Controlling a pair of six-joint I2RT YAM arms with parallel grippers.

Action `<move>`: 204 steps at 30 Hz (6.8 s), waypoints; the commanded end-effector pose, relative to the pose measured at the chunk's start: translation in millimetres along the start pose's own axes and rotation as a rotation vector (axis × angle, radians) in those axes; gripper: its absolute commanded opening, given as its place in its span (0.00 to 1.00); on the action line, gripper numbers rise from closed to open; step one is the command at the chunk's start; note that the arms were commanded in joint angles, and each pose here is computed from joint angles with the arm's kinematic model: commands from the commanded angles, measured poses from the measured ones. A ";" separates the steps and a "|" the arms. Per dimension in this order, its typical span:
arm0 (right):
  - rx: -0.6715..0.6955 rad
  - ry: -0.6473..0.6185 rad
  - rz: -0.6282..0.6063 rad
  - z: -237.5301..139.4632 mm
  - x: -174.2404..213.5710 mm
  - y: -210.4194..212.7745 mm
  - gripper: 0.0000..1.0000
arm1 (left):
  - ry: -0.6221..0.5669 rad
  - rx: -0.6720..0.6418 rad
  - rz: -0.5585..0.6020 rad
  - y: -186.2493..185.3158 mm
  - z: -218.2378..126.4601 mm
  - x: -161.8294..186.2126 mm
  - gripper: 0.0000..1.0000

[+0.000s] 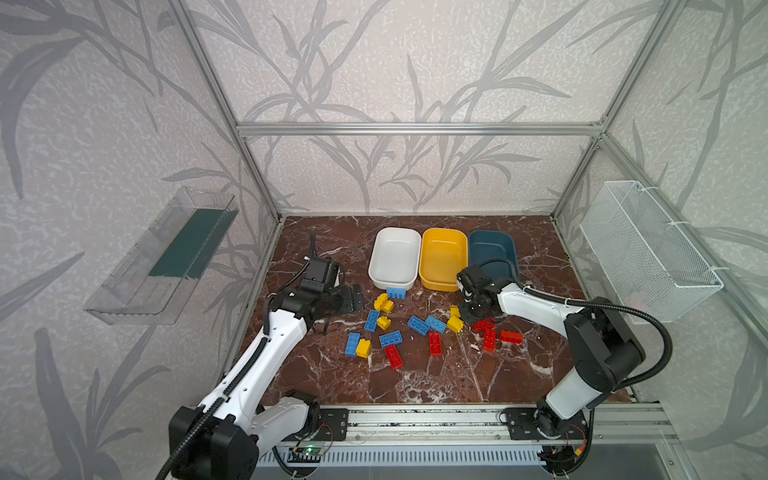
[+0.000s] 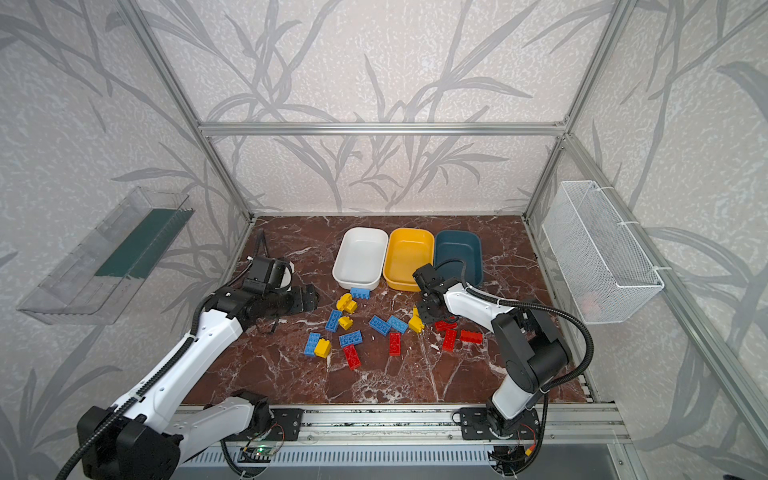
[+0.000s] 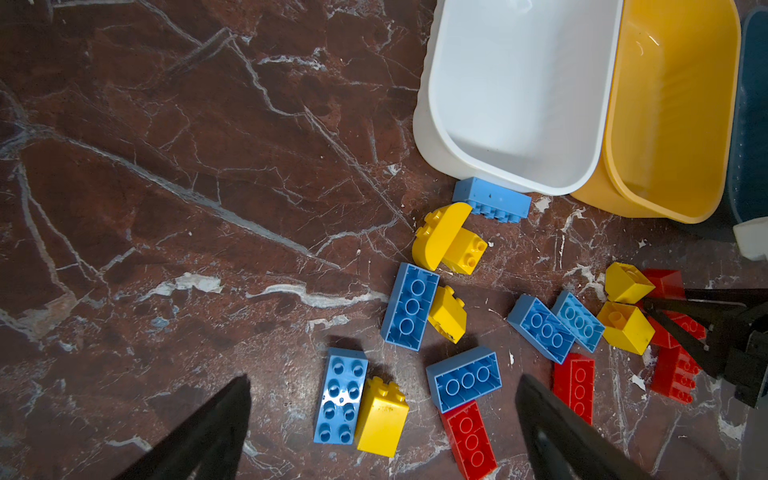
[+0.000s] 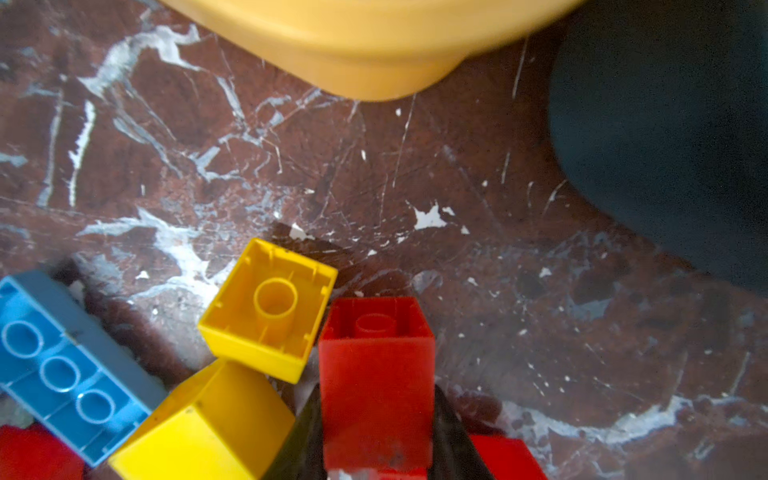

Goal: Sort the legos into containers by color

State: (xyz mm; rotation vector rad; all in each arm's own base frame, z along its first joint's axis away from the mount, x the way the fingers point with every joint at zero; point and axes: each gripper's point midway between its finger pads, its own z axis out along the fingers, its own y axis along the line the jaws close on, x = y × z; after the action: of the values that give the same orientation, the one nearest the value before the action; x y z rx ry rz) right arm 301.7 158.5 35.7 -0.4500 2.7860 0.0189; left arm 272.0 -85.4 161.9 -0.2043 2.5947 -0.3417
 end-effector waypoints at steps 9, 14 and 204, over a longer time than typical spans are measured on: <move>-0.053 -0.176 0.099 -72.9 -58.3 -8.8 0.23 | -0.029 0.019 0.036 -3.9 -10.1 -0.6 0.99; -0.077 -0.285 0.257 -83.6 -87.9 -43.1 0.23 | -0.039 0.005 0.066 -5.7 -13.5 2.6 0.99; 0.111 -0.023 0.634 -26.4 102.4 -75.7 0.71 | -0.091 0.553 0.383 -314.1 65.3 -18.3 0.83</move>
State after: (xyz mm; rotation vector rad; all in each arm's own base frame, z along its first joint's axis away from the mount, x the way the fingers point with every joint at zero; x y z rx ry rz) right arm 217.9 48.9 24.2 0.4932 2.7732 -0.0048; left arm 345.4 -399.5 175.4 0.4952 2.3654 -0.8264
